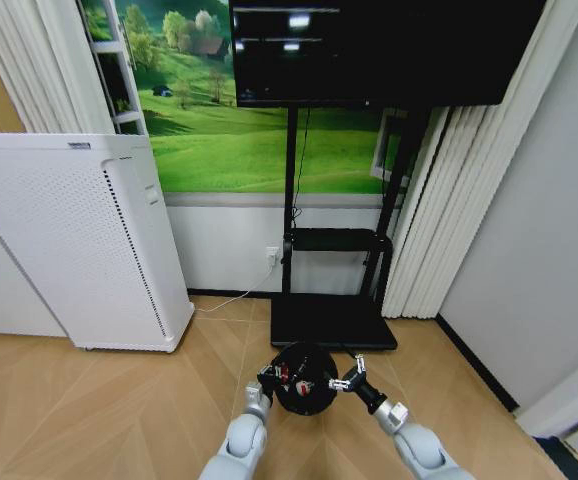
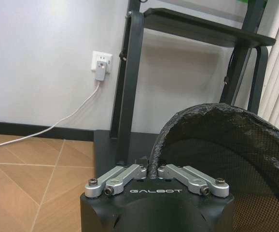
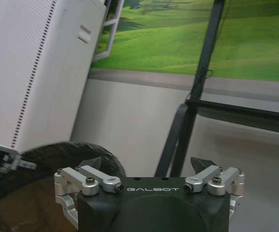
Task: Pick up the trash bin and place the garbage on the floor into it.
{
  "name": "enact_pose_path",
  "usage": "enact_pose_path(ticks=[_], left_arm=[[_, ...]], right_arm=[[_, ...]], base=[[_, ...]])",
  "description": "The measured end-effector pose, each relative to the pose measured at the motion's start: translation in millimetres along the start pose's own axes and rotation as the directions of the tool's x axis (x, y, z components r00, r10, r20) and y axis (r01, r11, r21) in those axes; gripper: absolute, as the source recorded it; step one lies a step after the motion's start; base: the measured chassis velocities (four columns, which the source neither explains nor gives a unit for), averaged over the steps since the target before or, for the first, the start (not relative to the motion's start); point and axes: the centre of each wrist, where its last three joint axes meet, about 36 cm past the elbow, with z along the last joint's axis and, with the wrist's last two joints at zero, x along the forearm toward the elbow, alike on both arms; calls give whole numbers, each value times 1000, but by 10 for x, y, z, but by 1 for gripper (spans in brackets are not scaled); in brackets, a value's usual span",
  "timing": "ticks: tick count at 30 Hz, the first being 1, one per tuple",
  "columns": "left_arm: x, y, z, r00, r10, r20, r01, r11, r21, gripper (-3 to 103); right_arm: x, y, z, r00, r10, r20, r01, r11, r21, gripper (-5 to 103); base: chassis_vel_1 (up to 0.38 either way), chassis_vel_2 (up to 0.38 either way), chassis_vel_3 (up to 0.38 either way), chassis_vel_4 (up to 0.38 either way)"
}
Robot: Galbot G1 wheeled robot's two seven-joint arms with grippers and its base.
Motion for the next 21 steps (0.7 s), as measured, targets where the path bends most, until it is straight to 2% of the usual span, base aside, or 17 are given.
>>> enact_pose_path(ticks=[8,11,14,15,21], left_arm=[[154,134,-42,999,-33,4,33,999,6,4],[259,258,-66,998,-60,6,60,998,6,4],[292,303,-83,997,-70,10,70,998,8,4],[328,349,-113,996,-83,15,82,997,12,4],[385,414,-169,995,-102,21,102,995,22,4]], right_arm=[[201,-165,59,987,150,-63,-150,989,9,100],[324,-205,106,969,227,-99,-227,974,5,100],[366,-224,130,960,256,-113,-257,966,4,100],[396,-242,149,947,293,-134,-296,955,2,100],[430,-261,185,913,367,-181,-373,928,-4,100]], base=[[0,0,0,0],[0,0,0,0],[0,0,0,0],[0,0,0,0],[0,0,0,0]])
